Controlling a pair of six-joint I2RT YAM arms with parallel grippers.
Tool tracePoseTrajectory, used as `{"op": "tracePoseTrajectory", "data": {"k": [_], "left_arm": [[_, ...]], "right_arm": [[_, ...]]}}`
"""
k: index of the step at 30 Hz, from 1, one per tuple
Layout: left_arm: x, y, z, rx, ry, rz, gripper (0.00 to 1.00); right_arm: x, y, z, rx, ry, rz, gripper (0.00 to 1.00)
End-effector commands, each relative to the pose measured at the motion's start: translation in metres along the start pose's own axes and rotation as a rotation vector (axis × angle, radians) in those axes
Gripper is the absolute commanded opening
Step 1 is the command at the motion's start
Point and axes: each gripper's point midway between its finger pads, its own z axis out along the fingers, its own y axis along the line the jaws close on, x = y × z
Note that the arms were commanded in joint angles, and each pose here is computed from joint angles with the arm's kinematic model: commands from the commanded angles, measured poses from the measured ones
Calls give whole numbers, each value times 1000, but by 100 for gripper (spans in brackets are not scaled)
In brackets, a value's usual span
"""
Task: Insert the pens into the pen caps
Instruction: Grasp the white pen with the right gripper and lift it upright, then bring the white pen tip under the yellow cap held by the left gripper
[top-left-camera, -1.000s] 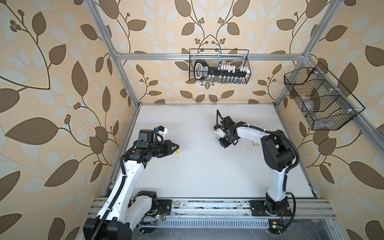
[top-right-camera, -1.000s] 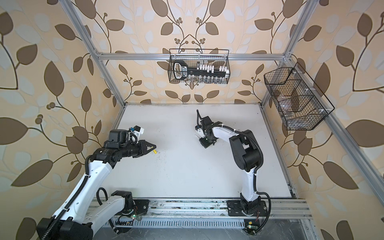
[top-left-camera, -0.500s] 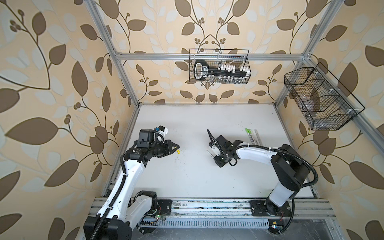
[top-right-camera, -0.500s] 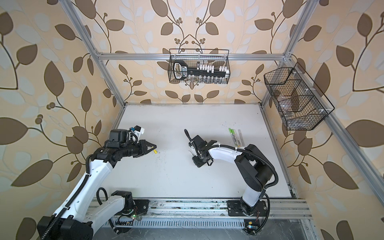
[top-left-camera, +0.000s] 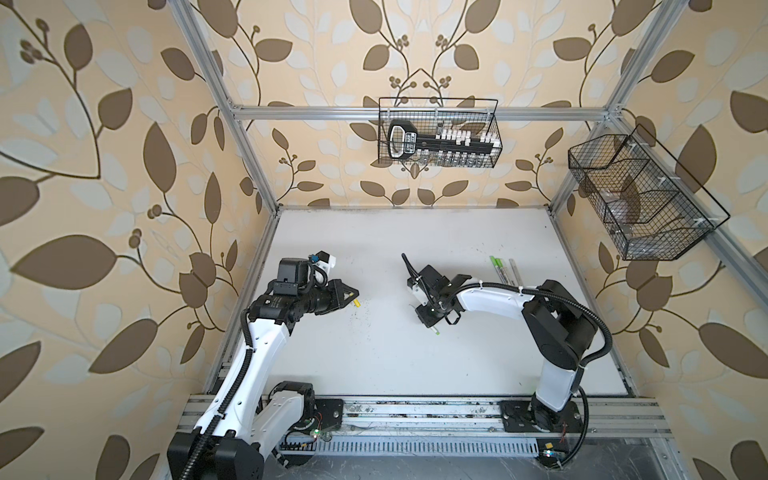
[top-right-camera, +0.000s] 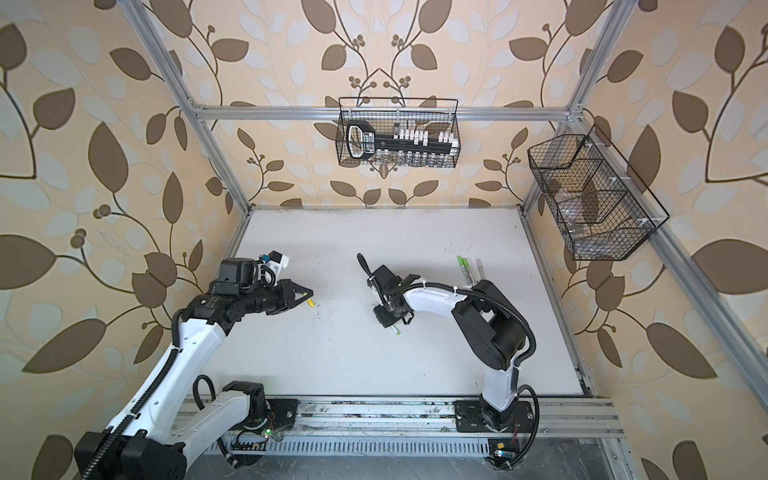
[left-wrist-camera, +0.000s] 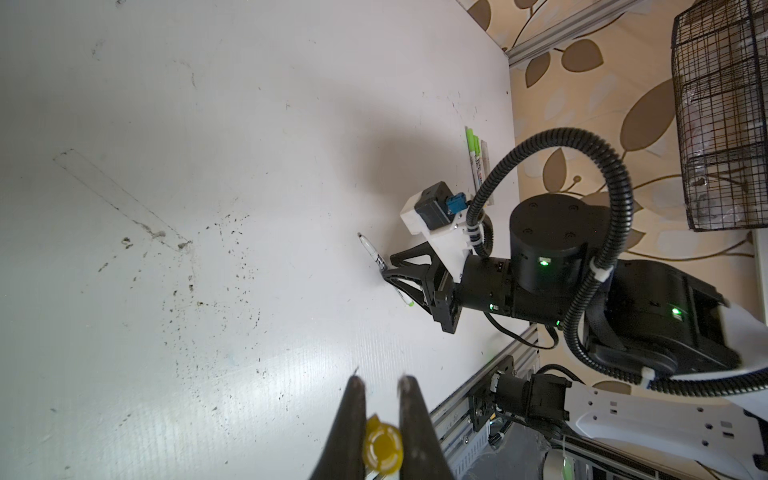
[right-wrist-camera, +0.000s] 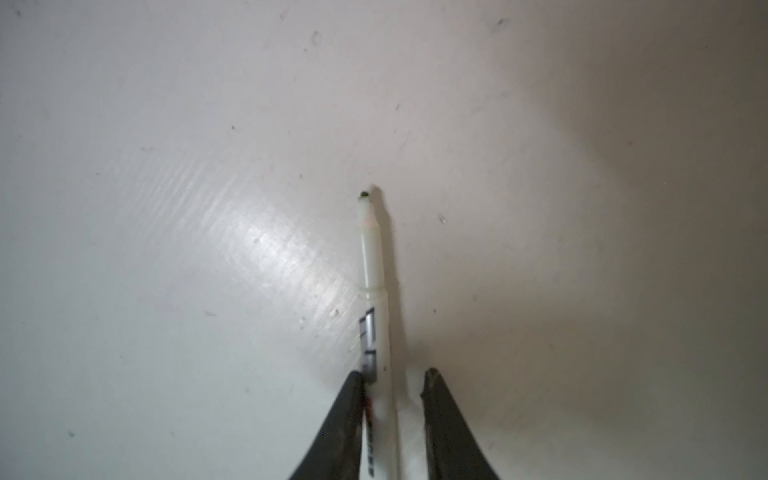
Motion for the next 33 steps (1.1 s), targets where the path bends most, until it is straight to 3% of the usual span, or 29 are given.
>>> {"op": "tracePoseTrajectory", "data": {"k": [1, 7, 12, 22, 29, 33], "left_arm": [[-7, -6, -5, 19, -30, 26, 0], [-9, -6, -6, 17, -33, 24, 0], [-17, -9, -7, 20, -61, 23, 0], [-56, -37, 6, 192, -128, 32, 0], [-62, -68, 2, 349, -89, 100, 0], [-55, -76, -2, 377, -47, 152, 0]], "right_arm": [[8, 4, 10, 18, 58, -35, 23], [6, 9, 11, 27, 63, -50, 10], [-15, 18, -6, -22, -35, -43, 8], [-47, 59, -67, -247, -366, -105, 6], [-51, 102, -122, -428, -563, -258, 6], [-57, 115, -146, -515, -648, -276, 6]]}}
